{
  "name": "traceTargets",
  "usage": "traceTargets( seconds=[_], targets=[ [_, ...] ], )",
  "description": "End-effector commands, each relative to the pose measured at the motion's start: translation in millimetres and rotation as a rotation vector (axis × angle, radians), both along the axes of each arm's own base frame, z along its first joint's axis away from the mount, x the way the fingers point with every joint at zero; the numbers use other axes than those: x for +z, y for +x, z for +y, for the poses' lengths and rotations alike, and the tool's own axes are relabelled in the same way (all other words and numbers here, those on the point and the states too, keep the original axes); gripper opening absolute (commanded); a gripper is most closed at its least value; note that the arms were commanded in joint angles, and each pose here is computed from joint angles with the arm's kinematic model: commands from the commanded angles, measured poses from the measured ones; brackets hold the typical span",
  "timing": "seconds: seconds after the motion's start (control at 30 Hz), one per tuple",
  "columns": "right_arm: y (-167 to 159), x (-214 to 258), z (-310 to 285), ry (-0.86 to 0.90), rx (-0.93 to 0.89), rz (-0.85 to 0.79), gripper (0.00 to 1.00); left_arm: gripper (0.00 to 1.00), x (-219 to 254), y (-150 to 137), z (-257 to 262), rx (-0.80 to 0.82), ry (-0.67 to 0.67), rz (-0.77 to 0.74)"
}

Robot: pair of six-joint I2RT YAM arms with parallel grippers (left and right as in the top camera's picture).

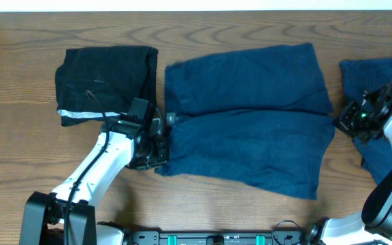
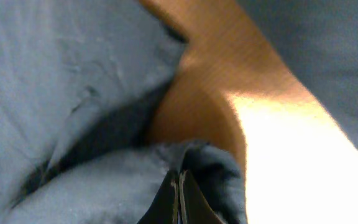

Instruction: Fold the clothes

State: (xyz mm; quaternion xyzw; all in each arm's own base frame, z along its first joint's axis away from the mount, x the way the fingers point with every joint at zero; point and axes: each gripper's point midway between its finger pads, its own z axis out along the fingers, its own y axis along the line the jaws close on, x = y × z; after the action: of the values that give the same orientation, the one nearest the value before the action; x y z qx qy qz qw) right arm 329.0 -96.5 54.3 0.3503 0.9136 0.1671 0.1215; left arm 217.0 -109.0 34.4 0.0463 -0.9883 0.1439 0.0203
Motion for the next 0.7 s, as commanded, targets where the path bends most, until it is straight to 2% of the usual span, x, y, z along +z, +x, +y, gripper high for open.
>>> traceTargets(
  seconds=[0.0, 0.07, 0.13, 0.17, 0.2, 0.23, 0.27, 0.37, 0.43, 0.57, 0.67],
  targets=[
    [-6.2, 12.5, -16.1, -0.084, -0.004, 0.032, 0.12, 0.06, 0.8, -7.5, 2.4, -0.021, 0.001, 0.019],
    [-16.9, 9.7, -12.9, -0.071, -0.007, 0.08, 0.24, 0.06, -4.6, -15.3, 4.4, -0.02, 0.006, 0.042],
    [-24.1, 8.6, -9.1, -0.055, -0.005, 0.11, 0.67, 0.06, -10.8, -24.5, 6.8, -0.016, 0.013, 0.07],
    [-26.2, 9.1, -6.3, -0.042, -0.001, 0.117, 0.76, 0.09, -13.3, -28.7, 7.9, -0.016, 0.016, 0.082],
    [-27.3, 10.9, -1.2, -0.018, 0.016, 0.116, 0.78, 0.36, -15.5, -32.9, 9.0, -0.017, 0.02, 0.094],
    [-27.0, 13.8, 6.0, 0.016, 0.048, 0.103, 0.78, 0.59, -16.9, -37.4, 10.3, -0.017, 0.024, 0.11],
    [-26.0, 18.2, 16.3, 0.066, 0.088, 0.08, 0.78, 0.7, -16.8, -40.7, 11.1, -0.017, 0.027, 0.123],
    [-30.7, 29.0, 44.9, 0.201, 0.167, 0.052, 0.71, 0.71, -11.9, -42.7, 11.6, -0.025, 0.03, 0.136],
    [-41.2, 29.8, 57.4, 0.232, 0.197, 0.097, 0.66, 0.71, -3.5, -40.0, 10.9, -0.026, 0.03, 0.136],
    [-55.1, 28.9, 74.5, 0.221, 0.264, 0.169, 0.59, 0.71, 21.4, -22.9, 6.4, -0.062, 0.011, 0.059],
    [-61.5, 28.3, 81.4, 0.16, 0.308, 0.211, 0.58, 0.71, 43.0, -4.0, 1.4, -0.08, -0.012, -0.045]
  ],
)
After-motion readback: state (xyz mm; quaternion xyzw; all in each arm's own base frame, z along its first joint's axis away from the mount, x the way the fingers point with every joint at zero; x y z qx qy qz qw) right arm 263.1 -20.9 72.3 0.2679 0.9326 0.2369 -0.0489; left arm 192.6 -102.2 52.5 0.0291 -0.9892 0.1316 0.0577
